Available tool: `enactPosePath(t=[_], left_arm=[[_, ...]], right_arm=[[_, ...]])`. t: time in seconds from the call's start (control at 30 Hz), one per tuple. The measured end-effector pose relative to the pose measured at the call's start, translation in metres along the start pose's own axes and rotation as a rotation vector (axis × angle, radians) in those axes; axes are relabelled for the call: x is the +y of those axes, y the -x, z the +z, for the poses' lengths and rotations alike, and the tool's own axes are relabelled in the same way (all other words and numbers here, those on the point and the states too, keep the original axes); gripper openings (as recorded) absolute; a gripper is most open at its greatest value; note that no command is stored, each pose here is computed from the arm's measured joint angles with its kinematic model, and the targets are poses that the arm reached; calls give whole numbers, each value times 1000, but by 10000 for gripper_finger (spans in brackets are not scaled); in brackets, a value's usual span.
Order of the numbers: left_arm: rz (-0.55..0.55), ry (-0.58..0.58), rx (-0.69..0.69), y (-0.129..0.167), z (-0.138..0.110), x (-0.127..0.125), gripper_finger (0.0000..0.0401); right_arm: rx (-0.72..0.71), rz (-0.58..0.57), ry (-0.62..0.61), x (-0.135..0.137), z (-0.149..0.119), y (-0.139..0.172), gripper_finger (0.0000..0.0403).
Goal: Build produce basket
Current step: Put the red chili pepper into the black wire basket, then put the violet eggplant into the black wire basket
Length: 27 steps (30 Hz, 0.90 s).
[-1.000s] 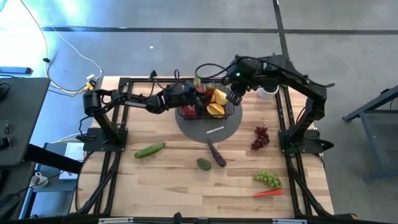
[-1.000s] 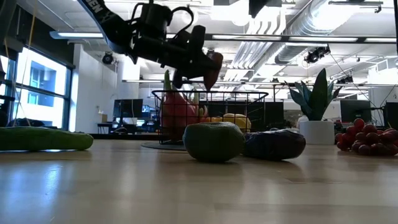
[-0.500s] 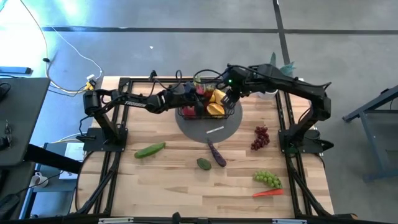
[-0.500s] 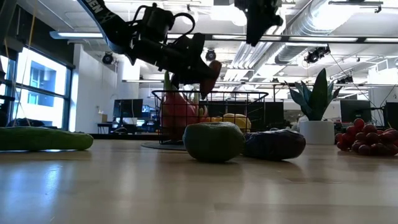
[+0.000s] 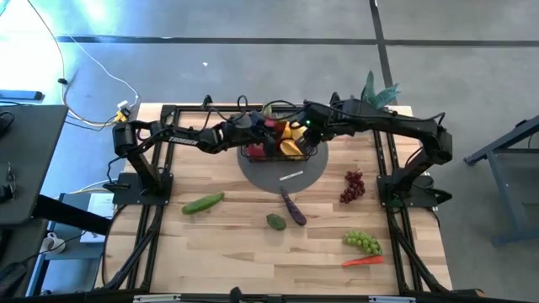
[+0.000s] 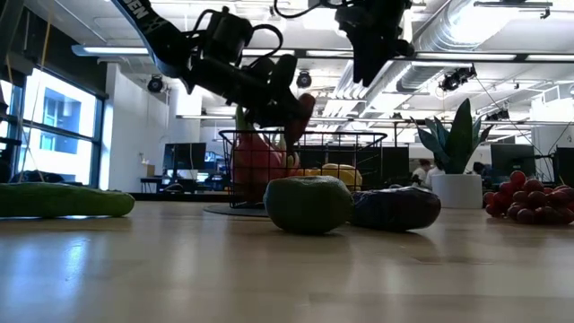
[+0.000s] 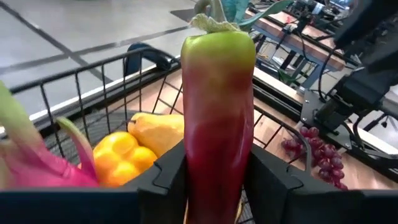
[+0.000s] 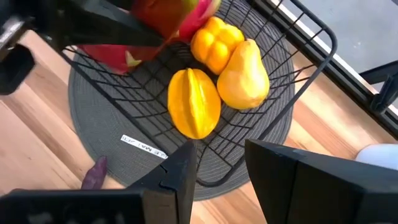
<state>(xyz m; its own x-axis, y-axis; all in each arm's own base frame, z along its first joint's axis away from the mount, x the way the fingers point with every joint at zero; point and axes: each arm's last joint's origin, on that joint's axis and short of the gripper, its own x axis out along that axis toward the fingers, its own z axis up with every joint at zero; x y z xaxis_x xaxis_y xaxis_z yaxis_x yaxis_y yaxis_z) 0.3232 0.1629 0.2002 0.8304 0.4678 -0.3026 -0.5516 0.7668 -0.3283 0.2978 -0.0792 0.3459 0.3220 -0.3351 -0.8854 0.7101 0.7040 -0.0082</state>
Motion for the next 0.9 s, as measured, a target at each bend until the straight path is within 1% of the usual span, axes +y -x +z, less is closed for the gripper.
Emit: enactPosePath(t=[0.1, 0.23, 0.53, 0.77, 0.9], left_arm=[[26, 18, 11, 0, -2, 1, 133], [35, 20, 25, 0, -3, 1, 145], [34, 19, 58, 0, -6, 2, 172], [31, 20, 79, 1, -7, 2, 200], [28, 23, 74, 3, -4, 3, 207]], right_arm=[[-2, 3, 0, 1, 0, 0, 121], [-1, 2, -20, 1, 0, 0, 121], [15, 10, -67, 1, -1, 0, 121], [22, 21, -73, 1, -2, 0, 121], [24, 20, -84, 1, -2, 0, 121]])
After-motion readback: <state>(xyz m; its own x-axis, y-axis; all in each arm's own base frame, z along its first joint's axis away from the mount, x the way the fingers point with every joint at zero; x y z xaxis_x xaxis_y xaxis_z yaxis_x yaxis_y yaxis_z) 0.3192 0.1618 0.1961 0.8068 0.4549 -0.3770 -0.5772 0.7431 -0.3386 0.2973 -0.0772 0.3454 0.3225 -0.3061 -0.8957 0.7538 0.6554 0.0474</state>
